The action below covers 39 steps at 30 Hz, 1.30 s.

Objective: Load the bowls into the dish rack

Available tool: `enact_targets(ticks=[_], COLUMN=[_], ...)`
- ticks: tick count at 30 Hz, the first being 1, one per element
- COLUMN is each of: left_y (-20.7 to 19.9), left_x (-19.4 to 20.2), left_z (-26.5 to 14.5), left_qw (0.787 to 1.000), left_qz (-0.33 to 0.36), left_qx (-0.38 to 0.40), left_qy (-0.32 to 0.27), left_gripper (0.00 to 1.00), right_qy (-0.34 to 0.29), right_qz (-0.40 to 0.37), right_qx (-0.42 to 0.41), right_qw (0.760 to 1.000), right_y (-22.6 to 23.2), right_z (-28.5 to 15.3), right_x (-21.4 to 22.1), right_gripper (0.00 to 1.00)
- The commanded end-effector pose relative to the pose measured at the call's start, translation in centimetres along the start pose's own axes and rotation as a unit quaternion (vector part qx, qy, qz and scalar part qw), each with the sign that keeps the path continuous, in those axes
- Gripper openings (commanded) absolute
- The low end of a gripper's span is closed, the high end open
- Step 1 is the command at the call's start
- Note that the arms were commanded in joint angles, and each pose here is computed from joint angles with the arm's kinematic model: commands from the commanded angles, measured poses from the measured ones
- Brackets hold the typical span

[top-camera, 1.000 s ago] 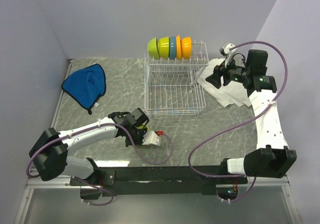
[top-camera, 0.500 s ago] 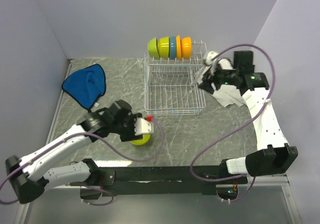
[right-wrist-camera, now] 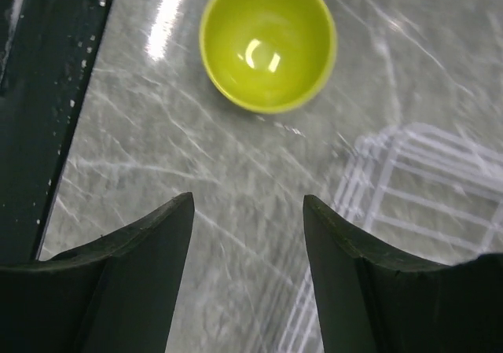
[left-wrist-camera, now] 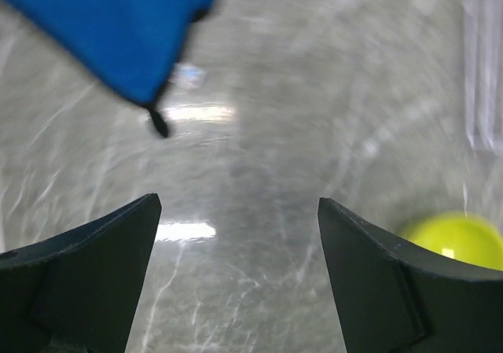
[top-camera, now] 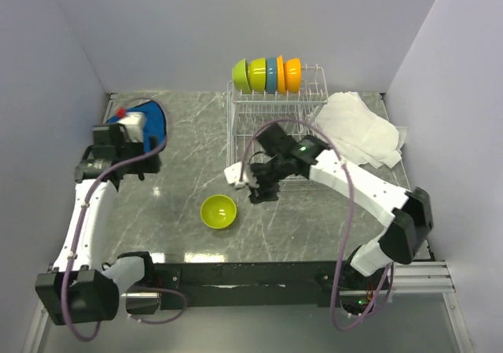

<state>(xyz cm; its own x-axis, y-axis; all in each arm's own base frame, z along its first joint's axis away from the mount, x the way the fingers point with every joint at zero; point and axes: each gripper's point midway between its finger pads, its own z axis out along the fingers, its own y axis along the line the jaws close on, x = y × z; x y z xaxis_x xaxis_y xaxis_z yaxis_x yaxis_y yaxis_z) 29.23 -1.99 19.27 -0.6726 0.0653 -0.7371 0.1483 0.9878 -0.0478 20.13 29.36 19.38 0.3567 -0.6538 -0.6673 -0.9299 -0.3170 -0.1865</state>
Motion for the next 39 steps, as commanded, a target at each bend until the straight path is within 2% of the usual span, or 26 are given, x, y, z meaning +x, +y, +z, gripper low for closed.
enact_targets(ticks=[1, 2, 3, 7, 12, 23, 26, 29, 30, 33, 35, 39], left_y=[5.5, 6.4, 6.7, 9.2, 9.4, 9.6, 9.8, 9.9, 9.9, 9.8, 9.8, 9.8], left_x=[-1.7, -1.8, -1.8, -1.7, -0.9, 0.5, 0.9, 1.0, 1.0, 1.1, 1.1, 0.7], left_z=[-0.6, -0.8, -0.8, -1.9, -2.9, -3.4, -3.3, -3.3, -3.2, -3.0, -2.9, -2.7], left_qw=[0.983, 0.98, 0.978, 0.97, 0.964, 0.963, 0.962, 0.962, 0.962, 0.962, 0.963, 0.963], left_qz=[-0.169, -0.183, -0.196, -0.217, -0.23, -0.229, -0.232, -0.232, -0.233, -0.235, -0.236, -0.235], left_qx=[-0.064, -0.074, -0.067, -0.097, -0.106, -0.118, -0.122, -0.123, -0.122, -0.117, -0.114, -0.11], left_qy=[-0.031, -0.031, -0.029, -0.056, -0.076, -0.074, -0.072, -0.071, -0.072, -0.073, -0.072, -0.074], left_gripper=[0.88, 0.89, 0.95, 0.95, 0.95, 0.95, 0.95, 0.95, 0.95, 0.95, 0.95, 0.95], right_qy=[0.011, 0.012, 0.018, 0.035, 0.049, 0.064, 0.065, 0.067, 0.066, 0.06, 0.052, 0.042], right_qz=[-0.057, -0.069, -0.072, -0.1, -0.126, -0.163, -0.168, -0.173, -0.173, -0.175, -0.177, -0.167], right_qx=[-0.016, -0.029, -0.043, -0.08, -0.106, -0.139, -0.148, -0.151, -0.151, -0.14, -0.117, -0.078], right_qw=[0.998, 0.997, 0.996, 0.991, 0.985, 0.975, 0.972, 0.971, 0.971, 0.973, 0.976, 0.982], right_y=[-0.2, 0.3, 0.4, 1.1, 1.9, 2.9, 3.5, 3.7, 3.7, 3.6, 2.9, 1.7], right_z=[3.5, 4.5, 5.6, 8.1, 10.4, 13.2, 13.8, 14.0, 14.1, 14.2, 13.9, 13.1], right_x=[-1.6, -2.0, -2.0, -1.7, -0.7, 1.7, 2.6, 3.1, 3.2, 2.9, 2.3, 0.8], right_gripper=[0.65, 0.65, 0.65, 0.63, 0.61, 0.54, 0.5, 0.43, 0.37, 0.28, 0.23, 0.05])
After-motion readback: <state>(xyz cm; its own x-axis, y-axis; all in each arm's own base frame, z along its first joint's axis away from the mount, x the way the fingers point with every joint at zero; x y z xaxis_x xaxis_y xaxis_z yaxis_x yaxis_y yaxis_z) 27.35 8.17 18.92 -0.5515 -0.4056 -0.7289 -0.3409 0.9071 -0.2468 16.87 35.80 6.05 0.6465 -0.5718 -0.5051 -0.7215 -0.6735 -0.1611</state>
